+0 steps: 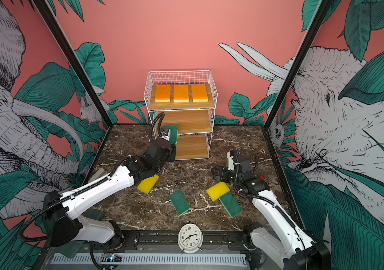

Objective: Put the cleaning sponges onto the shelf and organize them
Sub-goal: 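Lift the green scouring pad with the left gripper toward the middle shelf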

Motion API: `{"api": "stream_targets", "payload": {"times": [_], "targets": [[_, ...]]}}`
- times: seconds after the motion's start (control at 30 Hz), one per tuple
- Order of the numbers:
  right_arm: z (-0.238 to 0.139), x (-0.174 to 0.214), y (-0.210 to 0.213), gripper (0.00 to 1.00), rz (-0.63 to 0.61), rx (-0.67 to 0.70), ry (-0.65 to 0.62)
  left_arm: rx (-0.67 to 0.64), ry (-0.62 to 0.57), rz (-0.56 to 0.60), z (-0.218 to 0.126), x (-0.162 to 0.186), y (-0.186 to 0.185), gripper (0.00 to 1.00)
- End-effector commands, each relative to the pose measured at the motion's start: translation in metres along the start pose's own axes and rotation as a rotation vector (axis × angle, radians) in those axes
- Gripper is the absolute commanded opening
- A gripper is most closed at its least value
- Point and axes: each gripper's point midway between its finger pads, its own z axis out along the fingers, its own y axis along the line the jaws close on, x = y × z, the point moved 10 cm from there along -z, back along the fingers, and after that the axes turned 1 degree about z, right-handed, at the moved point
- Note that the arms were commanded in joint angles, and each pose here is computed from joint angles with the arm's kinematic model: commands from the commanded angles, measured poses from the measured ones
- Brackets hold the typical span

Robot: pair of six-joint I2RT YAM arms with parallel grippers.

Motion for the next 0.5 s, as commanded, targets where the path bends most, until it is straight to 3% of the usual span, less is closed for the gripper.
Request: {"api": "stream_targets", "payload": {"times": [0.0,0.47], "targets": [[-0.002,-0.009,0.004,0.99,-0.017,-0.025,-0.037,-0.029,-0.097,-0.034,-0.008,-0.023,0.01,0.53],[0.001,-0.012,0.007,0.99,-0.02,-0.048,-0.034,-0.062,-0.145,-0.106,0.022,-0.043,0.017,0.54]]}}
